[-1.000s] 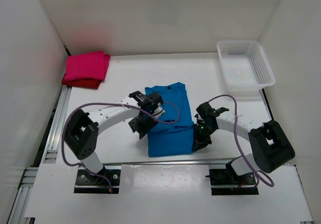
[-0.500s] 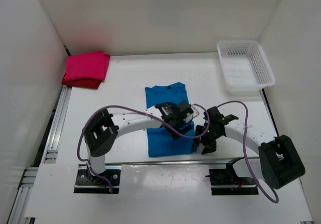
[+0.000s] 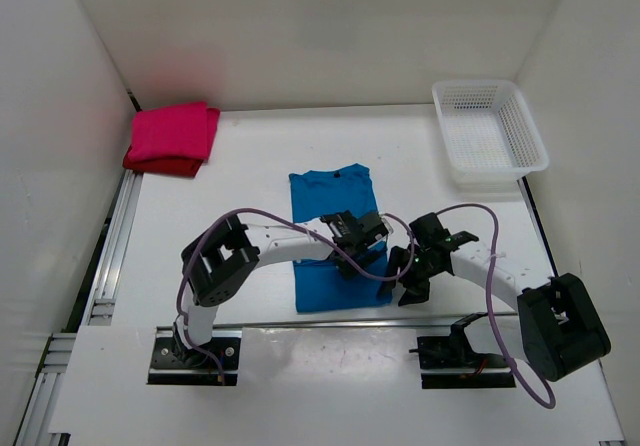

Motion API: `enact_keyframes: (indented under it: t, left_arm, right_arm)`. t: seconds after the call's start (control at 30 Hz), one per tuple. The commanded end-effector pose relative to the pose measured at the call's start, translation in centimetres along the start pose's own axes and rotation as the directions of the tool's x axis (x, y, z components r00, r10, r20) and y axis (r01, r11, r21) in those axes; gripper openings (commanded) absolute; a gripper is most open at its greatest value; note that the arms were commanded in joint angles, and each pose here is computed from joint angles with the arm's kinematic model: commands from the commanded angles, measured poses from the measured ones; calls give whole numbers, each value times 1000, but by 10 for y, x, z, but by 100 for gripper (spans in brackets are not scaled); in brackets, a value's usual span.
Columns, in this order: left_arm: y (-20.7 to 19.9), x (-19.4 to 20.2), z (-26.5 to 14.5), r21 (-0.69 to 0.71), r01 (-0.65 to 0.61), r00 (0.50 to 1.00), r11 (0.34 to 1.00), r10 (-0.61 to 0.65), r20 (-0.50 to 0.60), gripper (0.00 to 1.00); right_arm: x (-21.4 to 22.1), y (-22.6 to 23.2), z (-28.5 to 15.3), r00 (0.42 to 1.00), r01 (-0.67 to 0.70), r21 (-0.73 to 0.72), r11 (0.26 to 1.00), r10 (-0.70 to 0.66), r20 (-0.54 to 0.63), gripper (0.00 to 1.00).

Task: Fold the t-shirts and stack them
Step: Fold the folded rectangular tshirt in 1/3 of the way

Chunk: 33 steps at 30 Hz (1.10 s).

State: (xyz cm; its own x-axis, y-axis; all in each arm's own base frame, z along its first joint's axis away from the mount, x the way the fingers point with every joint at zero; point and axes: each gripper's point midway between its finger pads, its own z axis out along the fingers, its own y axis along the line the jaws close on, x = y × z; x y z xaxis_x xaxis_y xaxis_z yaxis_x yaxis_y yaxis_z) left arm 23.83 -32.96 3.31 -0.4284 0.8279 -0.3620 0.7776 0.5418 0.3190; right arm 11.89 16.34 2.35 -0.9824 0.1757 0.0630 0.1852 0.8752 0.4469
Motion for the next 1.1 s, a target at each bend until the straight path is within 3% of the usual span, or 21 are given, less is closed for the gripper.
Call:
enact_keyframes:
  t: [0.0, 0.4, 0.77, 1.07]
  left_arm:
    - [14, 0, -4, -70, 7, 1000, 998, -6, 14, 100]
    - [41, -20, -11, -216, 32, 998, 976, -21, 54, 100]
    - [92, -56, -14, -283, 166, 983, 945, -134, 130, 100]
    - [142, -59, -8, -340, 260, 964, 904, -224, 141, 100]
  right_arm:
    - [-1, -2, 3, 1000, 2, -5, 1000, -2, 12, 68]
    - [1, -3, 6, 1000, 2, -13, 1000, -2, 5, 68]
    - [1, -3, 6, 1000, -8, -13, 1000, 8, 5, 68]
    - [4, -6, 7, 1000, -2, -7, 1000, 2, -1, 68]
